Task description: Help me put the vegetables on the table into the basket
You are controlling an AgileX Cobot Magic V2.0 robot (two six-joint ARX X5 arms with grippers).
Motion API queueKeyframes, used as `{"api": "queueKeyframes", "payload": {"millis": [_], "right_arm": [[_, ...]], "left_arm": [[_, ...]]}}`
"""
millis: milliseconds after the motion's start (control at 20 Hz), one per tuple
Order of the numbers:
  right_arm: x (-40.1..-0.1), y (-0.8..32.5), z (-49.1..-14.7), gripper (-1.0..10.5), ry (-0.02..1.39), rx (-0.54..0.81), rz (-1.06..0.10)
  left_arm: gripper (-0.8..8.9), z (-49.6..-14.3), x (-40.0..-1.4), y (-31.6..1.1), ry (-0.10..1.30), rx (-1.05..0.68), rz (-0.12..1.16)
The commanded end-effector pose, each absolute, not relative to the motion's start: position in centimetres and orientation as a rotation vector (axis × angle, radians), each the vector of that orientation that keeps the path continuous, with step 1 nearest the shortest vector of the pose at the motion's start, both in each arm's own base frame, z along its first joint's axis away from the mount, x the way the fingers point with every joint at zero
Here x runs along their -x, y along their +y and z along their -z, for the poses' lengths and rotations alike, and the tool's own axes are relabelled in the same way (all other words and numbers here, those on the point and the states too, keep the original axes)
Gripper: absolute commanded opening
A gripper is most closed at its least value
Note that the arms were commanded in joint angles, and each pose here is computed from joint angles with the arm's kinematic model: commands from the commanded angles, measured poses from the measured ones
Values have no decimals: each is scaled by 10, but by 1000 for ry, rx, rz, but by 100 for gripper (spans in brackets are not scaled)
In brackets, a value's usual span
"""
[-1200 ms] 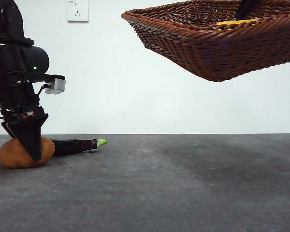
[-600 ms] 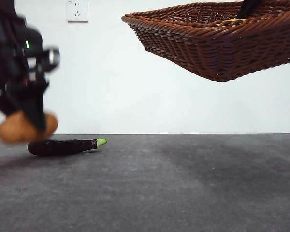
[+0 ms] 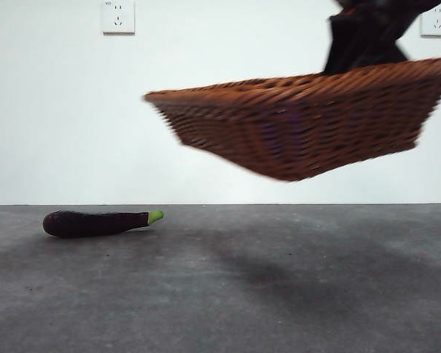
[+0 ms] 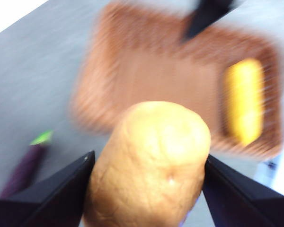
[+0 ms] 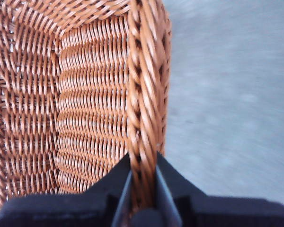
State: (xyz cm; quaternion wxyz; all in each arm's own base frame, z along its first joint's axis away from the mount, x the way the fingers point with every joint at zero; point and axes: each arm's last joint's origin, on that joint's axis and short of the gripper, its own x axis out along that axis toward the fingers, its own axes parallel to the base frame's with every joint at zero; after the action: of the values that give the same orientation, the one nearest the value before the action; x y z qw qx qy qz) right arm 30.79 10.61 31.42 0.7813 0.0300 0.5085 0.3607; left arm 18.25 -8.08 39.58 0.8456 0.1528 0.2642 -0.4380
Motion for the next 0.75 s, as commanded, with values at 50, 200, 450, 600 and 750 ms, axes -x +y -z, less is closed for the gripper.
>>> {"api": "queueKeyframes", "payload": {"millis": [50, 200, 450, 600, 750], "right_arm": [[-307, 127, -309, -12, 1113, -83, -820], [-303, 154, -308, -12, 1083, -59, -854], [-300, 162, -308, -12, 1088, -47, -852], [-300, 161, -308, -12, 1091, -40, -839], [-300, 161, -308, -12, 1081, -38, -842]], "left_arm": [[-6, -391, -182, -99, 588, -324, 970], [-6, -376, -188, -137, 648, -377, 1051], [-7, -329, -212, -198, 800, -441, 1118], [-7, -301, -224, -216, 913, -470, 1052], [-4, -286, -232, -222, 985, -441, 1027]]}}
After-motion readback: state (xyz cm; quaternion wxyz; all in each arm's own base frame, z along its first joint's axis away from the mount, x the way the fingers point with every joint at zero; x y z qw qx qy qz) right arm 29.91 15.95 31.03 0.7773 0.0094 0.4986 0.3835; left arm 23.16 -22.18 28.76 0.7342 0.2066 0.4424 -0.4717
